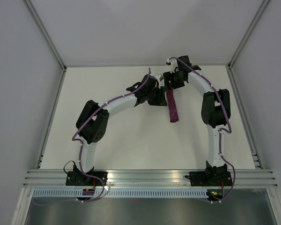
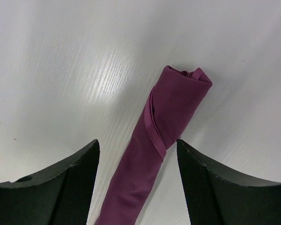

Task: Fold the napkin, place the utensils inside, and roll it up
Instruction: Roll the napkin with the utensil

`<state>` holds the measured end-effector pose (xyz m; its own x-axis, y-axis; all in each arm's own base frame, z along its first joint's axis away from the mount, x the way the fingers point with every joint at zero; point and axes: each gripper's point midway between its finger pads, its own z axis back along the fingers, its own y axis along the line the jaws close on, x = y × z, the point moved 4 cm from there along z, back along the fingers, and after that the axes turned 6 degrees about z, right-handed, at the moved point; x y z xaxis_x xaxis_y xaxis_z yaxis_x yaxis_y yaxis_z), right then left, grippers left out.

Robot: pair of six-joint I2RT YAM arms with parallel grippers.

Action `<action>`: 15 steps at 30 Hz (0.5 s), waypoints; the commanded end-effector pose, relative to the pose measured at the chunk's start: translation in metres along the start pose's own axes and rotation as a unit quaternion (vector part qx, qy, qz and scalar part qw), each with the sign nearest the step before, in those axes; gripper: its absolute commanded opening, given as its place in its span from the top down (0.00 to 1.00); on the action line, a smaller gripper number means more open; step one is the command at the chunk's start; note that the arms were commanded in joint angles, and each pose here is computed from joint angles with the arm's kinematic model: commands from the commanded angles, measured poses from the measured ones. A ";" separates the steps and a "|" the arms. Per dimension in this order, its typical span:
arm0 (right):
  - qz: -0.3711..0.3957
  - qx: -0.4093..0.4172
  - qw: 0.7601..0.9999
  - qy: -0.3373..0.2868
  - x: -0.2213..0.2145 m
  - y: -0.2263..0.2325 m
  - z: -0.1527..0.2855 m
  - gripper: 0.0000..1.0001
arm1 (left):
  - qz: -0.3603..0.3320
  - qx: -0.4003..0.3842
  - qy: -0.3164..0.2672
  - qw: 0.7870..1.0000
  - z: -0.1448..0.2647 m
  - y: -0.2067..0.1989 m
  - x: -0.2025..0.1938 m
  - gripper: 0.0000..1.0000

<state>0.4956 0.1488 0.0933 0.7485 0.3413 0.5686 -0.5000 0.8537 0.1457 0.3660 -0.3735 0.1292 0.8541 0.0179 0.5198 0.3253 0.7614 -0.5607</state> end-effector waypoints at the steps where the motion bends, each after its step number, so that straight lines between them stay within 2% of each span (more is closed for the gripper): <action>1: -0.010 -0.006 0.997 -0.081 0.046 0.000 0.058 0.27 | -0.024 -0.023 -0.028 0.999 0.033 -0.012 0.018 0.52; 5: -0.029 0.010 0.992 -0.121 0.051 -0.011 0.103 0.27 | -0.039 -0.023 -0.056 0.997 0.069 -0.014 0.027 0.52; 6: -0.040 0.007 0.992 -0.120 0.040 -0.021 0.111 0.27 | -0.041 -0.023 -0.066 0.997 0.084 -0.013 0.029 0.52; 8: -0.032 -0.003 0.987 -0.156 0.043 -0.023 0.150 0.27 | -0.047 -0.021 -0.077 0.996 0.102 -0.012 0.030 0.51; 9: -0.041 -0.014 0.987 -0.152 0.028 -0.035 0.159 0.26 | -0.044 -0.010 -0.075 0.996 0.107 -0.002 0.023 0.51; 10: -0.028 -0.018 0.983 -0.179 0.032 -0.029 0.188 0.26 | -0.053 -0.017 -0.094 0.994 0.127 -0.008 0.026 0.51; 12: -0.039 -0.048 0.978 -0.201 0.013 -0.046 0.226 0.25 | -0.051 -0.005 -0.095 0.994 0.140 0.004 0.015 0.51; 15: -0.042 -0.065 0.971 -0.227 -0.010 -0.050 0.267 0.23 | -0.053 -0.001 -0.113 0.992 0.165 0.010 0.005 0.50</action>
<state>0.4277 0.0088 0.2673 0.5752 0.0841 0.8137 -0.3372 0.9306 0.1422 0.3182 -0.2770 0.2297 0.7392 0.1047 0.6654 0.3815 0.7490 -0.5416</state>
